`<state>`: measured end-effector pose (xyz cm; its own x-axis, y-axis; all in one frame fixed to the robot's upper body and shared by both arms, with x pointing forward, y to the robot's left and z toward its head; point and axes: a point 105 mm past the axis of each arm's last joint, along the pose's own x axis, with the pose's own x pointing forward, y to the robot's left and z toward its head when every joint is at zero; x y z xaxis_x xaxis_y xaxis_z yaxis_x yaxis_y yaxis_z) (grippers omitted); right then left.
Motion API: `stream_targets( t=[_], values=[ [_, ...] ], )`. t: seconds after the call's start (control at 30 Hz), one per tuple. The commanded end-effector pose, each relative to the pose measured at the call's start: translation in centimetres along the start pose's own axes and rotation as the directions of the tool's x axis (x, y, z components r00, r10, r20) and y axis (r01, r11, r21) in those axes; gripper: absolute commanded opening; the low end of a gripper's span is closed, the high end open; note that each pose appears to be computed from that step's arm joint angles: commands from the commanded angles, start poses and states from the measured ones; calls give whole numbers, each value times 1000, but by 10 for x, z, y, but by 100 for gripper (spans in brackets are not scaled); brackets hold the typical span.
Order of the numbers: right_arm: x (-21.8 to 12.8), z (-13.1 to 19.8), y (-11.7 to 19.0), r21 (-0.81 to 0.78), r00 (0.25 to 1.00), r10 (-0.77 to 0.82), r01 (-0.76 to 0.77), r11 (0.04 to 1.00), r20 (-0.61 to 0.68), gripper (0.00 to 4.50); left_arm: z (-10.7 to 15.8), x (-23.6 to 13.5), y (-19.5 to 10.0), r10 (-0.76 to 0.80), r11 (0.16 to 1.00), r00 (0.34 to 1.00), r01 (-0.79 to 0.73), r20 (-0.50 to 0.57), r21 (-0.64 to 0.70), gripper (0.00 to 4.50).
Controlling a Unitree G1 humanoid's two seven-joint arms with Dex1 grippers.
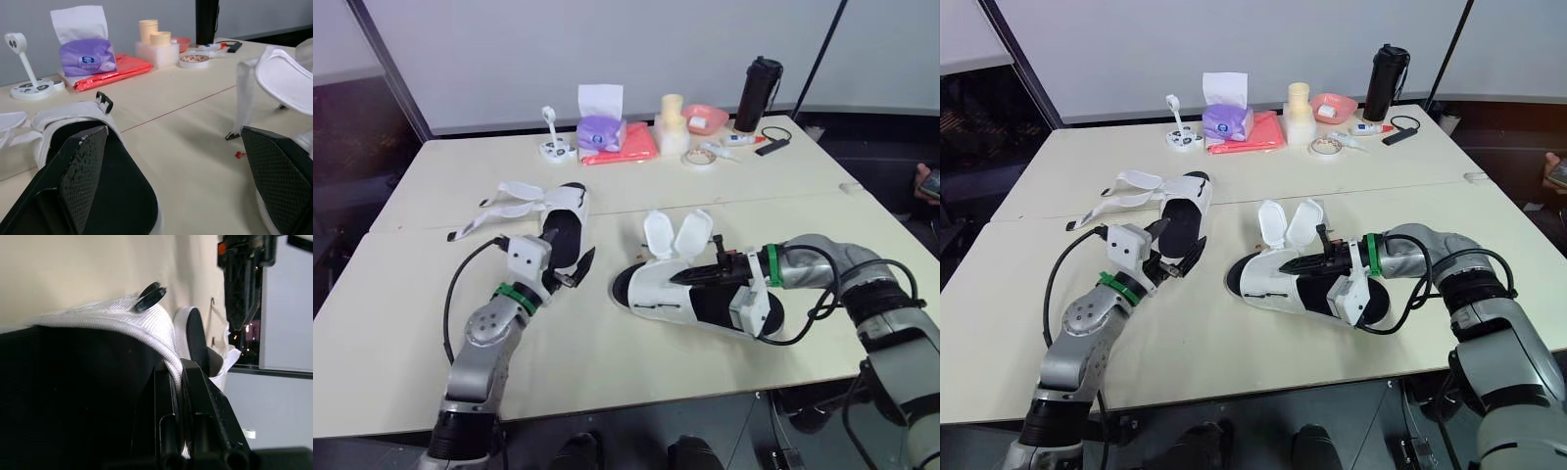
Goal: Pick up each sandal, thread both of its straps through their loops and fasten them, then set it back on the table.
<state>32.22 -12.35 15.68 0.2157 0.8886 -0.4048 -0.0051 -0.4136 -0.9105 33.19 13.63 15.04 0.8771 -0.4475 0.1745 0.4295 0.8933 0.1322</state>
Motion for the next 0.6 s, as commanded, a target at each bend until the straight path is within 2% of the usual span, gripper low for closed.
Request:
stream_targets(
  t=[0.03,0.2,0.33,0.6],
  values=[
    [-6,-12,-22,-64,996,-74,71,995,-44,6,15,-1,-1,7,1000,998,-8,55,22,450],
    [-7,-26,-19,-85,993,-59,51,995,-102,6,15,0,-4,4,1000,999,-5,54,16,450],
    [-6,-26,-13,-117,995,-44,33,993,-94,6,15,2,-5,1,1000,999,-2,54,14,450],
    [-5,-7,-19,-152,995,-94,98,984,34,6,16,5,-5,-10,1000,998,9,57,15,450]
  ],
)
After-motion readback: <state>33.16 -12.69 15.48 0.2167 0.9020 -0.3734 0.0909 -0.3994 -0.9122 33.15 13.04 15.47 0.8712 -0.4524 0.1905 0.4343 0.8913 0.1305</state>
